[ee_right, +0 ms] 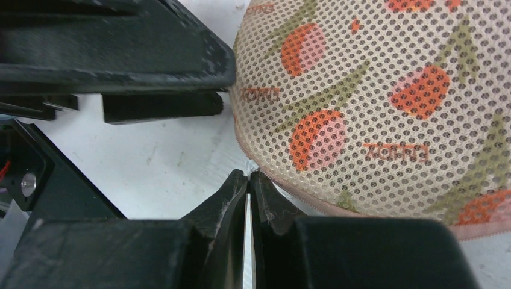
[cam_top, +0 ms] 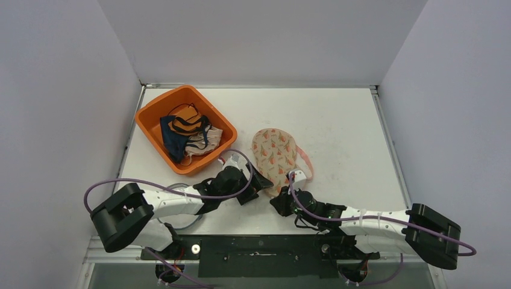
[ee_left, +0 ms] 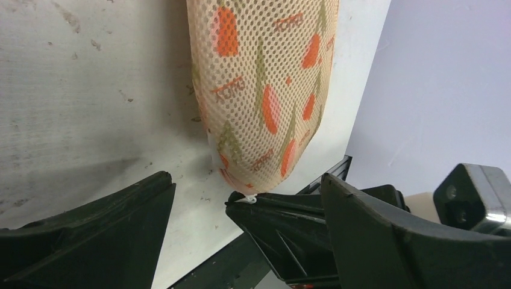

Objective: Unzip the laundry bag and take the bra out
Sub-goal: Unzip the laundry bag at the center of the board.

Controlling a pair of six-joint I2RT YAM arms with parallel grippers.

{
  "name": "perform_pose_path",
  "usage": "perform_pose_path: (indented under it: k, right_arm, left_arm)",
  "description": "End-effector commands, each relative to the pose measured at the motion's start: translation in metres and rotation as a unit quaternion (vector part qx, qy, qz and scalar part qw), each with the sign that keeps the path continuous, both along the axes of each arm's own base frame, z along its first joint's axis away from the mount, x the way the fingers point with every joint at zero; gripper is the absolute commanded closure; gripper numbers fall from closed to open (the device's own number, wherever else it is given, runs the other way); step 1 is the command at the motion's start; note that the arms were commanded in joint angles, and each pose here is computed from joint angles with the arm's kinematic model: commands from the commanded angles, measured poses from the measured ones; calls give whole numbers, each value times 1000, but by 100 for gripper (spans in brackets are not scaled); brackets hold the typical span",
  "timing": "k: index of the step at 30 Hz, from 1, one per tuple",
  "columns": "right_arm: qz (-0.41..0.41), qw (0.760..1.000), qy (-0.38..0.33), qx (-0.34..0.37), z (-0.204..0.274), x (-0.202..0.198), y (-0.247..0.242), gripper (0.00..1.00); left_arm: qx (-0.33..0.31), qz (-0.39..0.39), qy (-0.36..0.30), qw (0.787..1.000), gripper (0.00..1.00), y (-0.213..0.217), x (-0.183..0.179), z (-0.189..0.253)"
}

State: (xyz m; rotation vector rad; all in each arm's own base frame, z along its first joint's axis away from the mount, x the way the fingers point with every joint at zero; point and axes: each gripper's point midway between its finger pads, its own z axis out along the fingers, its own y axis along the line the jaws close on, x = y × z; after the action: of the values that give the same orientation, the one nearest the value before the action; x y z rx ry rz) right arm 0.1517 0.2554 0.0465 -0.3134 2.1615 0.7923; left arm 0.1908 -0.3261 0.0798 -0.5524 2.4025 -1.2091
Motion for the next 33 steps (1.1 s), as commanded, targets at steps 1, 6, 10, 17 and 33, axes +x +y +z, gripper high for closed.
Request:
perform_pose_path:
  k: [1, 6, 10, 17, 33]
  right_arm:
    - [-6, 996, -54, 76, 46, 15, 29, 95]
    - [-4, 994, -65, 91, 52, 13, 35, 95]
    - [-5, 993, -71, 95, 55, 12, 36, 95]
    - [-13, 995, -65, 69, 46, 8, 26, 95]
    - [-125, 991, -49, 2, 26, 12, -42, 95]
  left_arm:
    - [-44, 2, -6, 999, 15, -9, 2, 6]
    - [-57, -6, 9, 998, 29, -14, -2, -5]
    - [-64, -8, 18, 998, 48, -17, -2, -11]
    - [-51, 5, 21, 998, 98, -12, 4, -16]
    - [8, -23, -14, 1000, 100, -2, 8, -12]
